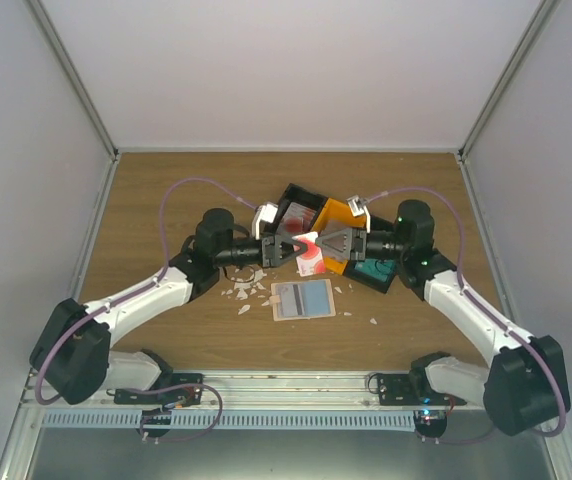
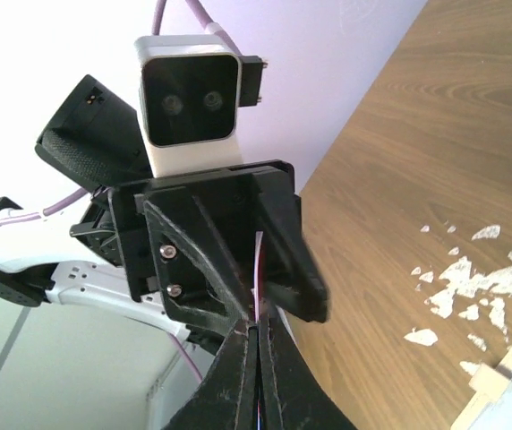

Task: Put the credit cards into the card holder
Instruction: Place the credit card in the storage box, then insert the credit card into the card holder.

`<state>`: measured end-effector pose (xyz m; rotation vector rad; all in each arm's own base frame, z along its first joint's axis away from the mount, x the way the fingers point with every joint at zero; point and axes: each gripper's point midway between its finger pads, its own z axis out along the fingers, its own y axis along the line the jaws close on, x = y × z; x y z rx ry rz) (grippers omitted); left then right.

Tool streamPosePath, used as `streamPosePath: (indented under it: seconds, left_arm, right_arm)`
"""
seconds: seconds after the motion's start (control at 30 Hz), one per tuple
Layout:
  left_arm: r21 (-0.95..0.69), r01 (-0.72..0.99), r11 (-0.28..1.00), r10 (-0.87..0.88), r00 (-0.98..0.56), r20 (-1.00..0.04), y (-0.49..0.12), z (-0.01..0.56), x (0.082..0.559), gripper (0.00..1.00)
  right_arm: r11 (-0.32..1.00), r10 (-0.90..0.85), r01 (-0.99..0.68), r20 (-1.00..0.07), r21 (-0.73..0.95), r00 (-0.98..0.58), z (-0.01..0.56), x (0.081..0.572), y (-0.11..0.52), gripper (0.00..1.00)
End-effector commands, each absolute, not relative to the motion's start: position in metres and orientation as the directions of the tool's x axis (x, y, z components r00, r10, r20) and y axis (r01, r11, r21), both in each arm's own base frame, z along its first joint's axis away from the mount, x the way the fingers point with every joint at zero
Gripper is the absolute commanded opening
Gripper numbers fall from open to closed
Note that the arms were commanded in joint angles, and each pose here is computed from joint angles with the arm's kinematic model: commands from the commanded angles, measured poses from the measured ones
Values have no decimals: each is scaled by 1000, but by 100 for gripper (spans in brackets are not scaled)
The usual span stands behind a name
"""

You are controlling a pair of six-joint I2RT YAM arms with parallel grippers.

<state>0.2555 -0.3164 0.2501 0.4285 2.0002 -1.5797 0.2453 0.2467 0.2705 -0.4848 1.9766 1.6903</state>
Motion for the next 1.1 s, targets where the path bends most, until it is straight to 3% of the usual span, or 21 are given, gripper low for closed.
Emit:
streamPosePath:
  seconds: [0.0, 0.07, 0.1, 0.17, 0.27, 0.6, 0.73, 0.83, 0.9, 0.97, 1.07]
  left_arm:
    - [-763, 623, 171, -100, -759, -643, -319, 275, 238, 20]
    - [-763, 623, 173, -106, -758, -643, -317, 276, 235, 7]
    - [-764, 621, 174, -106, -760, -641, -316, 274, 234, 2]
    - [-768, 617, 172, -109, -763, -637, -315, 274, 232, 0]
    - [-772, 615, 161, -113, -765, -634, -315, 276, 229, 0]
    - [-777, 614, 140, -106, -771, -629, -318, 278, 226, 0]
    - [-783, 606, 145, -101, -778, -620, -319, 274, 227, 1]
    - [-789, 586, 187, -91, -789, -607, -319, 263, 232, 15]
    - [-777, 566, 275, -83, -791, -606, -316, 247, 239, 37]
    - [-732, 531, 428, -84, -783, -617, -307, 223, 252, 52]
    - [-652, 461, 602, -61, -787, -613, -289, 180, 262, 59]
  right_arm:
    - [122, 51, -566, -575, 815, -816, 279, 229, 246, 0]
    - [128, 62, -570, -580, 812, -812, 278, 227, 244, 1]
    - [133, 68, -570, -581, 811, -811, 276, 226, 243, 7]
    - [142, 75, -582, -595, 801, -800, 273, 222, 241, 22]
    - [144, 67, -585, -598, 798, -799, 265, 214, 240, 30]
    - [129, 31, -579, -587, 805, -809, 254, 202, 244, 18]
    - [137, 34, -577, -586, 805, -810, 251, 204, 244, 1]
    - [163, 48, -577, -590, 800, -806, 249, 208, 243, 0]
    - [227, 59, -552, -577, 802, -814, 239, 215, 241, 1]
    - [317, 65, -511, -555, 799, -829, 221, 222, 236, 1]
    - [435, 71, -449, -526, 781, -847, 192, 229, 226, 1]
